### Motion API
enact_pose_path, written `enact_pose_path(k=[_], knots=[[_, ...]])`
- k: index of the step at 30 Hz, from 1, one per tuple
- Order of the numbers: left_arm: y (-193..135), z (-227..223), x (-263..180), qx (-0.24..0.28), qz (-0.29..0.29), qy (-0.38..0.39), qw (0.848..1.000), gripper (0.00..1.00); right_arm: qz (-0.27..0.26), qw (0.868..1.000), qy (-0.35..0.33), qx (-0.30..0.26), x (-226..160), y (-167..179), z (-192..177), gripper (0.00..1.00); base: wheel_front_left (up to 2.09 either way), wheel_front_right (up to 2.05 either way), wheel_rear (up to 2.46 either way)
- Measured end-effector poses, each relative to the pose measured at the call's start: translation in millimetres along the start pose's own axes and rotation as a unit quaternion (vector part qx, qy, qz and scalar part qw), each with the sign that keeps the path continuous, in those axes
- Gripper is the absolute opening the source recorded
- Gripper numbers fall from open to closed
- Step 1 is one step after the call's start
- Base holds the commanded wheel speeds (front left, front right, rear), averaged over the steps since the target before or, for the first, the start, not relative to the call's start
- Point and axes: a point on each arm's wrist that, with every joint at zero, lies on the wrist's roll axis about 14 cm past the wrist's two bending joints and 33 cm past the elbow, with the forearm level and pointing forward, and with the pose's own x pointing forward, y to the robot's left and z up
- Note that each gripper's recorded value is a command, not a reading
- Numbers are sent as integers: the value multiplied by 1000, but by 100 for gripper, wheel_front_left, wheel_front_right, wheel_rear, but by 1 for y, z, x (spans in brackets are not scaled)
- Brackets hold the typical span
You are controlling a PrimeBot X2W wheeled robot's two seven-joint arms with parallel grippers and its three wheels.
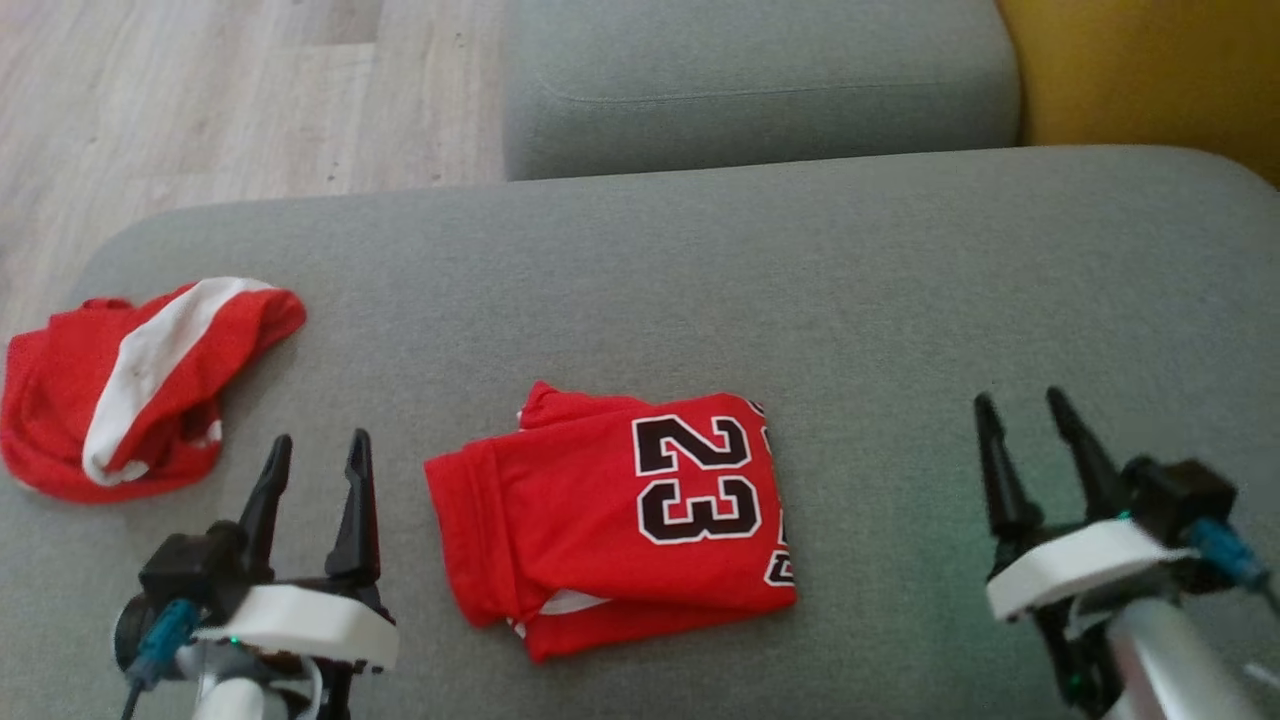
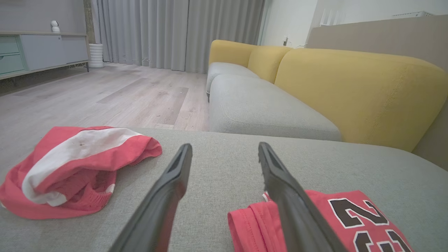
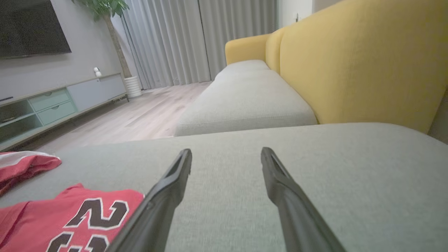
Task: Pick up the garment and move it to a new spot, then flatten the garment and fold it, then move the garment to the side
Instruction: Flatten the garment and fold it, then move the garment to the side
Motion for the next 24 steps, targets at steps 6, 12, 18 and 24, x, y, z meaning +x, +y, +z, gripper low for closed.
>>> enact_pose_path(k=[6, 12, 18, 24], knots=[[0, -1, 3, 8, -4, 2, 1000, 100, 10, 1000, 18, -3, -2, 15, -4, 100, 0, 0, 0], [3, -3, 1, 11, -1, 5, 1000, 100, 38, 995, 88, 28, 2, 41, -27, 100, 0, 0, 0], [12, -8, -6, 9, 15, 12, 1000, 100, 82, 975, 199, 55, 20, 77, -58, 100, 0, 0, 0], [29, -12, -18, 6, 48, 20, 999, 100, 109, 945, 306, 45, 27, 99, -94, 100, 0, 0, 0]])
